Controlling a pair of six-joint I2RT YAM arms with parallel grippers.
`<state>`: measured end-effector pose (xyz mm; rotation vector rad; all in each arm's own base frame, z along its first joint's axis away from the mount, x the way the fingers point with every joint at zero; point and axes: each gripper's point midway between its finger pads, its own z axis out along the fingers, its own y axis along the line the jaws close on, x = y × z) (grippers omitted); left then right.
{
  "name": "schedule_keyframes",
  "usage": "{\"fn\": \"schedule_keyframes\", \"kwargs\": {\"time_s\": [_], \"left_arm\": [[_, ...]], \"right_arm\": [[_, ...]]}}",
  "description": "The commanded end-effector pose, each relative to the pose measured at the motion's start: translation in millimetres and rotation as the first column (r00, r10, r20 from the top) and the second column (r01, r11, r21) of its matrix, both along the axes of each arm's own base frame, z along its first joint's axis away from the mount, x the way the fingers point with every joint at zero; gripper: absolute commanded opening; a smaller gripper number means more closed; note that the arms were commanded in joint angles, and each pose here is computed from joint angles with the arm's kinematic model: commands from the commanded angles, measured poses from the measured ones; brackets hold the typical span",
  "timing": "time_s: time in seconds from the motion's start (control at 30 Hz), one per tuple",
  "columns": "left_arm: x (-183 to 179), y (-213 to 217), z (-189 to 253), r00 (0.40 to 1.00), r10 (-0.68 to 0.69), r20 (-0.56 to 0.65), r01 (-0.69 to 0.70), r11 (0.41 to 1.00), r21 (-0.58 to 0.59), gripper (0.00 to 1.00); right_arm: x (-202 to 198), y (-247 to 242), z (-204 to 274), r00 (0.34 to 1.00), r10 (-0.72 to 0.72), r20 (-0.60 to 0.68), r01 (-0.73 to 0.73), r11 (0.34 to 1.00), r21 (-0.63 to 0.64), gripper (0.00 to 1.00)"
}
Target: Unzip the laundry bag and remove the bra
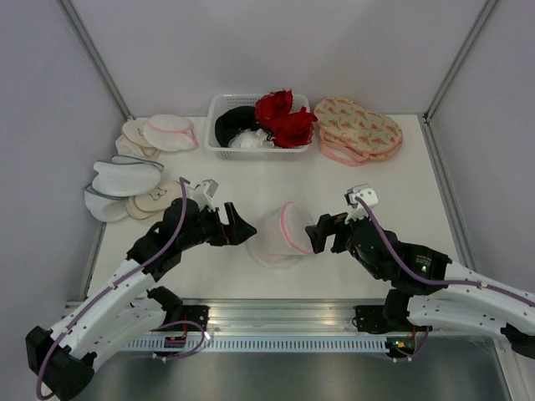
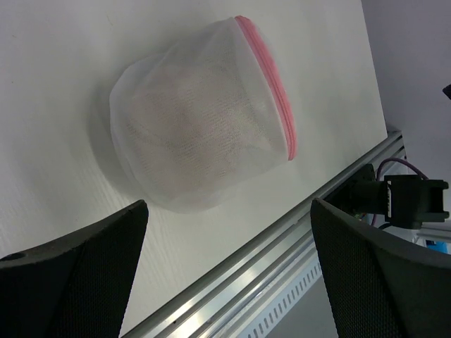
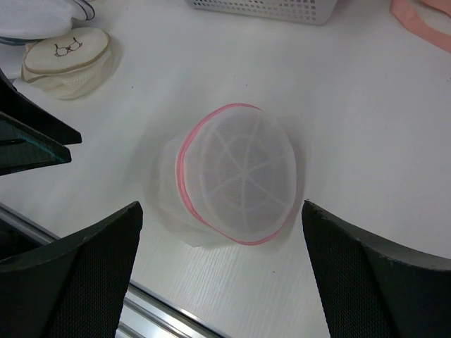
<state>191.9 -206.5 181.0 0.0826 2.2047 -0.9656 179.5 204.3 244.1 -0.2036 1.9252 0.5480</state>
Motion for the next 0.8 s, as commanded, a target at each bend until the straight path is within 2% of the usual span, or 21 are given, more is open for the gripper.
{"fn": "schedule_keyframes", "kwargs": {"time_s": [0.0,0.27,0.33,0.5,0.67,0.77], "left_arm": [[-1.0,-3.6,21.1,0.995,-0.048,0.088,0.049,0.999,-0.013,1.00],[0.2,-25.7,27.7,0.985,-0.161,0.054,0.163,0.986,-0.020,1.00],[7.4,-33.0,20.9,0.987,-0.158,0.009,0.158,0.987,-0.012,1.00],[25.8,-57.0,5.2,0.996,-0.068,-0.059,0.070,0.997,0.035,1.00],[38.4,-81.4,1.0,0.998,0.005,-0.057,-0.005,1.000,-0.006,1.00],[38.5,-94.9,-9.7,0.998,0.010,-0.070,-0.008,1.000,0.027,1.00]], "right_arm": [[0.7,7.5,0.0,1.000,0.006,-0.009,-0.006,1.000,0.011,0.98],[3.6,9.3,-7.7,1.000,-0.009,-0.021,0.008,1.000,-0.023,0.98],[4.5,5.0,-11.9,0.999,-0.026,-0.023,0.025,0.999,-0.037,0.98],[6.3,-4.8,-20.5,0.996,-0.076,-0.040,0.074,0.995,-0.065,0.98],[6.7,-13.2,-33.4,0.992,-0.116,-0.054,0.110,0.989,-0.101,0.98],[6.9,-17.9,-39.6,0.989,-0.135,-0.060,0.128,0.985,-0.111,0.98]]}}
